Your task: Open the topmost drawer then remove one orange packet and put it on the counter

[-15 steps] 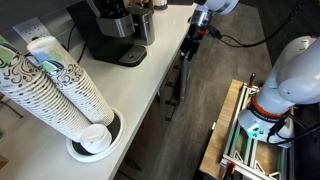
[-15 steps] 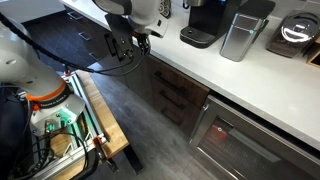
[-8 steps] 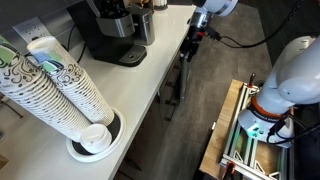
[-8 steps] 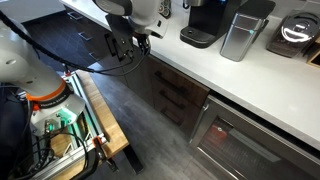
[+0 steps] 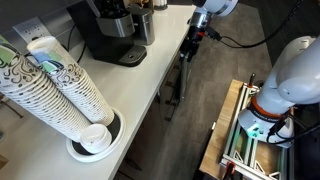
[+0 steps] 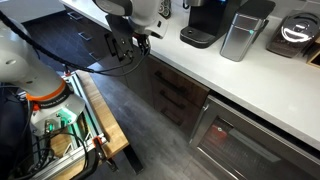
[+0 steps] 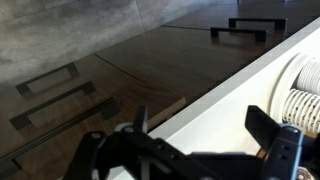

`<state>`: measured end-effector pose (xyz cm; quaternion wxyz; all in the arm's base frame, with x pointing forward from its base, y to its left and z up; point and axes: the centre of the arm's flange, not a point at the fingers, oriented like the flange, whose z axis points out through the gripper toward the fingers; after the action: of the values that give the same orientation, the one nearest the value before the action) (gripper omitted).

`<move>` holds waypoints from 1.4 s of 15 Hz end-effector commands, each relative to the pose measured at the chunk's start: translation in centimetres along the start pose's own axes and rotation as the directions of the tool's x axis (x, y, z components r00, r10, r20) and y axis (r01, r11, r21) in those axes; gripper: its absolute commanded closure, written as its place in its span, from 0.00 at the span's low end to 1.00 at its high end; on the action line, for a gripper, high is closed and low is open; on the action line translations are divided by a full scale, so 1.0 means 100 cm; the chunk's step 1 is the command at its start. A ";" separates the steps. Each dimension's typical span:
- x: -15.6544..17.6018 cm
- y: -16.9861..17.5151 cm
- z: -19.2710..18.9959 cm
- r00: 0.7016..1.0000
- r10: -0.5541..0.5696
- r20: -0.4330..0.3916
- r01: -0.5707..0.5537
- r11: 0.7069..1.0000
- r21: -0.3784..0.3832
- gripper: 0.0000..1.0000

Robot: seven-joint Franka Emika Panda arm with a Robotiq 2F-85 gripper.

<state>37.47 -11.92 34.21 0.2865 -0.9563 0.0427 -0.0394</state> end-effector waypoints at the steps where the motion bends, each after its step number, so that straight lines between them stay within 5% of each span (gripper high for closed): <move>1: 0.009 0.027 0.029 0.993 0.096 0.064 -0.098 0.994 0.039 0.00; 4: 0.014 0.060 0.062 0.964 0.266 -0.007 -0.266 0.964 0.001 0.00; 7: 0.019 0.091 0.093 0.914 0.395 -0.098 -0.392 0.919 0.051 0.00; 12: 0.026 0.124 0.132 0.856 0.473 -0.209 -0.454 0.881 0.134 0.00; 21: 0.024 0.122 0.129 0.856 0.468 -0.219 -0.444 0.883 0.151 0.00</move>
<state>40.42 -15.28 16.84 0.3253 -0.8915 0.3016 -0.0923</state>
